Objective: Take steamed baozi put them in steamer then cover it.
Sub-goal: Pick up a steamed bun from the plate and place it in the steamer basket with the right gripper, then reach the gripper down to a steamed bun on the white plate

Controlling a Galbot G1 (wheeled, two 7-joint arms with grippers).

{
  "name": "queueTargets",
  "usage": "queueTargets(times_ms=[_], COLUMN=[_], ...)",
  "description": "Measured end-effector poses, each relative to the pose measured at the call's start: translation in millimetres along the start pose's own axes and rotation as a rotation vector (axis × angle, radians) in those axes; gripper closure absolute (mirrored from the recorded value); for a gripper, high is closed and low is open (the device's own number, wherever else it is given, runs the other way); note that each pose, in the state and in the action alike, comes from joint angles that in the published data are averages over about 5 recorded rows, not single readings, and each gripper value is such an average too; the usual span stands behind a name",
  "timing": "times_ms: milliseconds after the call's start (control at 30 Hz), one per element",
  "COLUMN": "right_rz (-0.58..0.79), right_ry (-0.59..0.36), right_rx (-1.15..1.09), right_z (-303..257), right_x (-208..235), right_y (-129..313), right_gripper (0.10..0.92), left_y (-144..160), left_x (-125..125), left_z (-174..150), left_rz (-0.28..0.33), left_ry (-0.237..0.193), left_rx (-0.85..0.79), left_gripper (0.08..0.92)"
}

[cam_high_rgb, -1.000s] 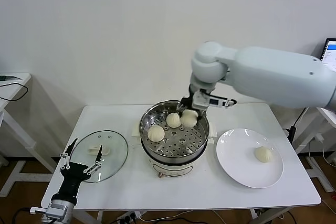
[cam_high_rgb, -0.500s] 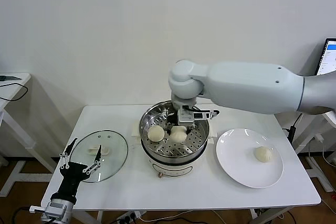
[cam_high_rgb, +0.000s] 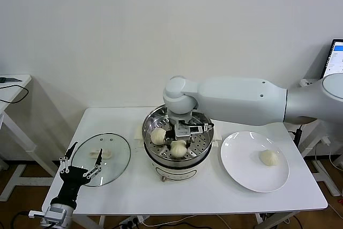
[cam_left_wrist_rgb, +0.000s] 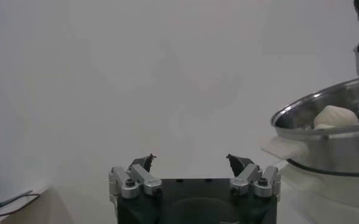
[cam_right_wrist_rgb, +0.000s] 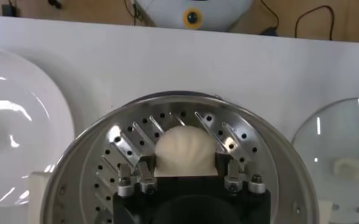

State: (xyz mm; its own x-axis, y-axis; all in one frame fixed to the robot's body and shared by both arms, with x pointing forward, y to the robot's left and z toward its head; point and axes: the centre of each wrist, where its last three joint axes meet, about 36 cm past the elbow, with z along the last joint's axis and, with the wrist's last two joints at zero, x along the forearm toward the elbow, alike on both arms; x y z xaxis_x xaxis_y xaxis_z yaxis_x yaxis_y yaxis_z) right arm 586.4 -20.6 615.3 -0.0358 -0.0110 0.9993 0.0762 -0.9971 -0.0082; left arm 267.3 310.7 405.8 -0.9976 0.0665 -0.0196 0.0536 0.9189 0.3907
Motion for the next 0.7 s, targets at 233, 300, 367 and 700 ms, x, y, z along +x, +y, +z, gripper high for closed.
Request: queueTargets(times_ms=[233,300,367,700], right_rz=[0.012,0.021,0.032,0.085], right_ry=[-0.008,-0.006,-0.002,0.060], right_rx=[-0.009,-0.017,-0.030,-0.214], right_z=[0.9,1.9,3.7,22.0], right_x=[-4.4,-1.6,4.0,68.1], right_y=[2.6,5.0,8.9,70.6], right_gripper=[0.239,0.210,0.202,0.200], left_y=[-0.2,-0.4,-0.8,-4.0], left_x=[0.0,0.1,0.2,-0.1], left_z=[1.1,1.4,1.3,-2.2], left_rz=[-0.001,-0.001,-0.001,0.003], left_ry=[0.003,0.004,0.004,-0.003], left_rx=[0.002,0.003,0.004,0.006], left_gripper=[0.177,0.177,0.177,0.177])
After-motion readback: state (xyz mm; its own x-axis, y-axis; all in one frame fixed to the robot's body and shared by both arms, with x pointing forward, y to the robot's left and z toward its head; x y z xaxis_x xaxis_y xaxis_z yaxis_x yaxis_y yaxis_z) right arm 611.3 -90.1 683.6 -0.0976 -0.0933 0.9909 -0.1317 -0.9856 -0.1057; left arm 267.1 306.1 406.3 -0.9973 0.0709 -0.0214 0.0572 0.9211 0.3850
